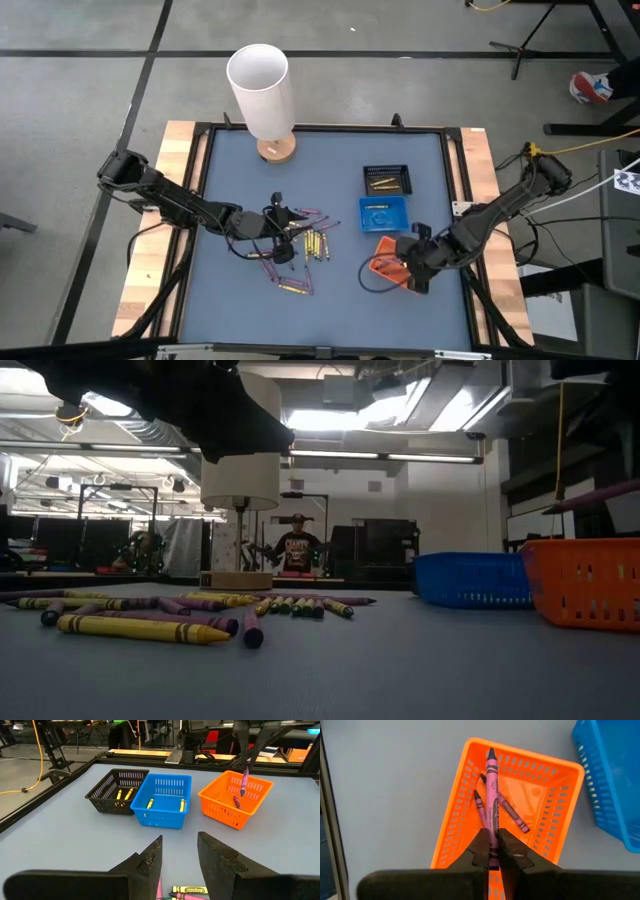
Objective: Sort crayons
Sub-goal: Put the purple crayon into the orange bin, then put the yellow crayon into the black bin
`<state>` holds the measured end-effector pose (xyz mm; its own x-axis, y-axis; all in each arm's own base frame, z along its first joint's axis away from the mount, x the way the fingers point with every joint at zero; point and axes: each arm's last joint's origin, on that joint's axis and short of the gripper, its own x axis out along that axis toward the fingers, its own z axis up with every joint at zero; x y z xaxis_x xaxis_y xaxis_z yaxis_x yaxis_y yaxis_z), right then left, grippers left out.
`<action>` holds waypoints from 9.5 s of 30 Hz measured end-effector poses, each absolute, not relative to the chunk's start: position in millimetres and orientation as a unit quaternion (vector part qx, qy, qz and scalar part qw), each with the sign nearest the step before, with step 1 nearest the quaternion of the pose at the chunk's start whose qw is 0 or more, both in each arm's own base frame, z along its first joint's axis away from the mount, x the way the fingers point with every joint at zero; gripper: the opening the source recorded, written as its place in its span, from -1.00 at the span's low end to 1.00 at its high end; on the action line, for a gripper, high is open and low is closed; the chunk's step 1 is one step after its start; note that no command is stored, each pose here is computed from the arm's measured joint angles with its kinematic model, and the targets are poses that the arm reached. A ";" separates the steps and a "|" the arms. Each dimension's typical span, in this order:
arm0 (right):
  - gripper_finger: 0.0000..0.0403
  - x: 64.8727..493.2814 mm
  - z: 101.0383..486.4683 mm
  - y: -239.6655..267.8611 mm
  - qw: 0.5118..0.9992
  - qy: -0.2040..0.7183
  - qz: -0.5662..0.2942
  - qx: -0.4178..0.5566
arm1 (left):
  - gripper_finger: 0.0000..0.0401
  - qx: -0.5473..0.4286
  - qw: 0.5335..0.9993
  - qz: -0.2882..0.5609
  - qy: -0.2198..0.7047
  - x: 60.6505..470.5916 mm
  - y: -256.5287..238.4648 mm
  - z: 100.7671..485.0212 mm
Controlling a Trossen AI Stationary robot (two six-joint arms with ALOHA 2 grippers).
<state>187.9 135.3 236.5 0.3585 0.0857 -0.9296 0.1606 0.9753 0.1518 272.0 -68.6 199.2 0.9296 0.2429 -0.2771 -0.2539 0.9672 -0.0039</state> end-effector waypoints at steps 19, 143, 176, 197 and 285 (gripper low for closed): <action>-0.69 187.9 236.1 135.1 0.817 0.567 -0.023 0.108 | -0.46 -0.020 0.982 0.126 0.139 272.0 -68.7 199.2; -0.54 352.1 112.6 5.7 0.892 0.439 0.073 -0.086 | -0.46 -0.011 0.979 0.129 0.158 270.7 -68.2 195.5; -0.89 380.5 219.6 7.1 0.799 0.597 0.066 -0.020 | -0.46 -0.036 0.968 0.012 0.249 250.1 -87.0 192.8; -0.95 335.5 282.9 41.0 0.753 0.647 0.117 0.027 | -0.46 -0.035 0.968 0.014 0.248 250.1 -86.9 192.8; -0.44 183.2 235.0 142.1 0.805 0.581 -0.049 0.108 | -0.46 0.031 0.877 0.015 0.480 256.9 -36.6 121.3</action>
